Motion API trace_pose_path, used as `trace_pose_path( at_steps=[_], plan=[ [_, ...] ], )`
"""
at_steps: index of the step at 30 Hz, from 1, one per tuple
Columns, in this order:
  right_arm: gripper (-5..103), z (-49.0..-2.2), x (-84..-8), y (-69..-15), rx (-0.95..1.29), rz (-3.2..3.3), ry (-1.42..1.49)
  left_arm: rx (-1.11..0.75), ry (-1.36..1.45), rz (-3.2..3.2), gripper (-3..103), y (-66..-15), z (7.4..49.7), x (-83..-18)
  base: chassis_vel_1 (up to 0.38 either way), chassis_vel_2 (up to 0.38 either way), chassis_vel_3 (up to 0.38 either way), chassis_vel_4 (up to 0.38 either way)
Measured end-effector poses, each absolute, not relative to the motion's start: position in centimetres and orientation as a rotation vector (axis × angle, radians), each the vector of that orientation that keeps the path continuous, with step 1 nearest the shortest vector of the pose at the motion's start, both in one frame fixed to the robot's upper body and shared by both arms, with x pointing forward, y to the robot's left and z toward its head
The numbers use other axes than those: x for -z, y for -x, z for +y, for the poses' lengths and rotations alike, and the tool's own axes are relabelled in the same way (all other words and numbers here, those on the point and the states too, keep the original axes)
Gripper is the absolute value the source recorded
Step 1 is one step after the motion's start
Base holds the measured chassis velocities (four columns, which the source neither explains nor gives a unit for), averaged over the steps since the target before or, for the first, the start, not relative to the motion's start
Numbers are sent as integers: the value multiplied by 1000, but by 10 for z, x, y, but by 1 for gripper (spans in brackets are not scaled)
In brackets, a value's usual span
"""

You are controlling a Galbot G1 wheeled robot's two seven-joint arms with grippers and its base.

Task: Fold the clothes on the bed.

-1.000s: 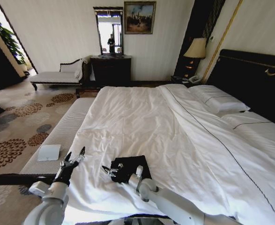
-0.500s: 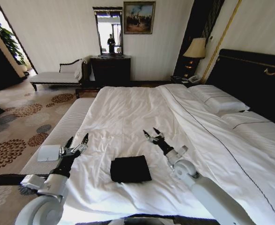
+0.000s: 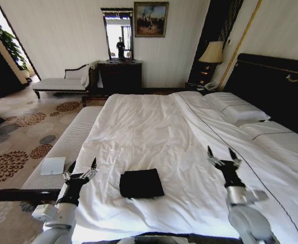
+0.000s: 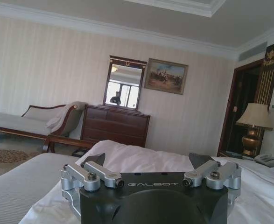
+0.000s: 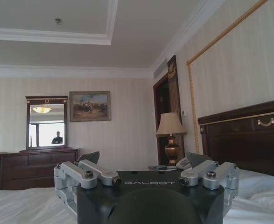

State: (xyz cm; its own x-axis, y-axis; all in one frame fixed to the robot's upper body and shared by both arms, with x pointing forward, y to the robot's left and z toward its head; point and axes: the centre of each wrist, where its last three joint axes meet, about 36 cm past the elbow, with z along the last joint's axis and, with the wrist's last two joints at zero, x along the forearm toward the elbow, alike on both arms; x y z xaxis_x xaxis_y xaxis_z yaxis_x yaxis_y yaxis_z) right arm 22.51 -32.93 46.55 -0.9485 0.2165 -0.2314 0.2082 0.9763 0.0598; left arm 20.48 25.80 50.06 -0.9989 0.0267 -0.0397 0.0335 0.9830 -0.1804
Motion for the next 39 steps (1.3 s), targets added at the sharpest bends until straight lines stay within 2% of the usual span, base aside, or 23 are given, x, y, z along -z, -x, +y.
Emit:
trace_pose_path(
  at_steps=[11, 39],
  plan=[
    [100, -282, -480, -204, -41, 2878, -221, 276, -215, 3094, 100, -191, 235, -491, 0, 0, 0, 0],
    [100, -281, -477, -206, -53, 2884, -197, 282, -222, 3088, 100, -190, 234, -491, 0, 0, 0, 0]
  ],
)
